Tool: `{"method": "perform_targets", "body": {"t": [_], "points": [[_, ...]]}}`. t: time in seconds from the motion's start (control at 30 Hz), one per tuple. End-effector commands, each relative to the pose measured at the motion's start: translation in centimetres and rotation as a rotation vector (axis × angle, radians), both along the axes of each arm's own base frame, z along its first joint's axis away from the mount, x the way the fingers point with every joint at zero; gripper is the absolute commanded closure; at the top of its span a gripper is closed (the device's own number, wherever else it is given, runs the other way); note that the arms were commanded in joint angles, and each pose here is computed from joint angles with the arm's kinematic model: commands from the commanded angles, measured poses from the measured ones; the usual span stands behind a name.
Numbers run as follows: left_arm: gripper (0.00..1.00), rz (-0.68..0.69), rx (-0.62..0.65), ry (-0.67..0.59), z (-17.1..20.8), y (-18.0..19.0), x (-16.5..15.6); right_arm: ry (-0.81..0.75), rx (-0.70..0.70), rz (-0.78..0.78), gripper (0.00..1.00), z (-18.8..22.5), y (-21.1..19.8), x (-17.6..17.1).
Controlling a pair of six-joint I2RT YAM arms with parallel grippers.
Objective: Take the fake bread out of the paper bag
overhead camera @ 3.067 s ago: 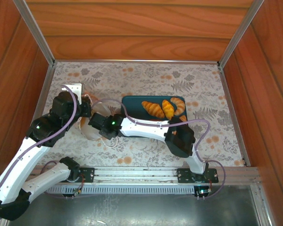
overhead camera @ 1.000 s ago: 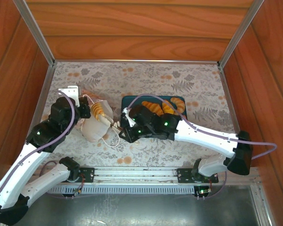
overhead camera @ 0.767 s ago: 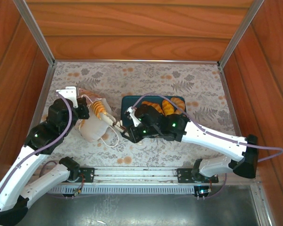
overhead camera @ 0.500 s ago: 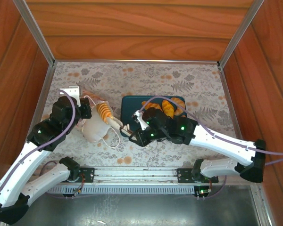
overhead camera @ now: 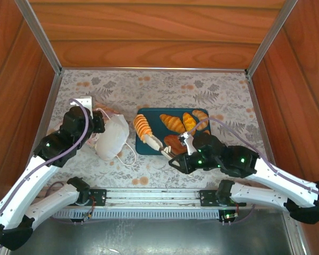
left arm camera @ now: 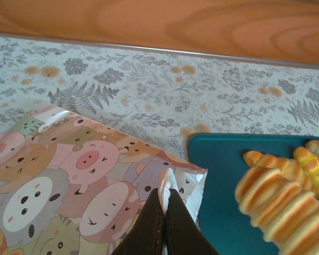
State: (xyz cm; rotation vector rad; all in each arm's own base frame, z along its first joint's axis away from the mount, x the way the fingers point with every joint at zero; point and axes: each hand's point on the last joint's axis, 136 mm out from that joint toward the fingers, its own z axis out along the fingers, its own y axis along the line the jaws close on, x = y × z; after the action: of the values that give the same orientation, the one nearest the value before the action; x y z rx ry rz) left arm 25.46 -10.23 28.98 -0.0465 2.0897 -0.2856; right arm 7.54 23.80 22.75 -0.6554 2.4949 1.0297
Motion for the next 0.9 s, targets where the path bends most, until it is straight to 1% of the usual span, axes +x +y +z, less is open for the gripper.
{"method": "perform_targets", "body": {"t": [0.0, 0.1, 0.17, 0.33, 0.43, 0.53, 0.6, 0.67, 0.73, 0.87], "points": [[1.0, 0.021, -0.002, -0.028, 1.4, 0.4, 0.2, -0.013, -0.012, -0.098, 0.73, -0.6, -1.5, 1.0], [1.0, 0.02, -0.004, -0.03, 1.5, 0.4, 0.2, 0.0, -0.06, -0.156, 0.72, -2.0, -1.9, 2.0], [1.0, 0.022, -0.01, -0.036, 1.8, 0.4, 0.2, 0.034, -0.068, -0.162, 0.72, -2.9, -1.2, 2.3], [1.0, 0.026, -0.007, -0.052, 2.1, 0.7, -0.1, 0.103, -0.012, -0.119, 0.72, -4.1, 1.5, 2.6], [1.0, 0.026, -0.011, -0.056, 2.3, 0.8, -0.1, 0.151, 0.013, -0.143, 0.7, -5.1, 2.2, 3.0], [1.0, 0.023, -0.013, -0.053, 2.3, 0.6, 0.0, 0.236, -0.017, -0.183, 0.68, -7.3, 1.6, 3.0], [1.0, 0.019, -0.013, -0.052, 2.4, 0.6, 0.0, 0.274, -0.074, -0.213, 0.64, -8.8, 0.6, 2.8], [1.0, 0.019, -0.015, -0.048, 2.2, 0.5, 0.0, 0.296, -0.116, -0.223, 0.64, -9.8, 0.0, 2.5], [1.0, 0.016, -0.015, -0.046, 2.2, 0.4, 0.0, 0.309, -0.135, -0.214, 0.61, -10.0, -0.2, 2.2], [1.0, 0.017, -0.016, -0.049, 2.3, 0.5, 0.0, 0.304, -0.142, -0.211, 0.59, -9.6, -0.5, 2.1]]}}
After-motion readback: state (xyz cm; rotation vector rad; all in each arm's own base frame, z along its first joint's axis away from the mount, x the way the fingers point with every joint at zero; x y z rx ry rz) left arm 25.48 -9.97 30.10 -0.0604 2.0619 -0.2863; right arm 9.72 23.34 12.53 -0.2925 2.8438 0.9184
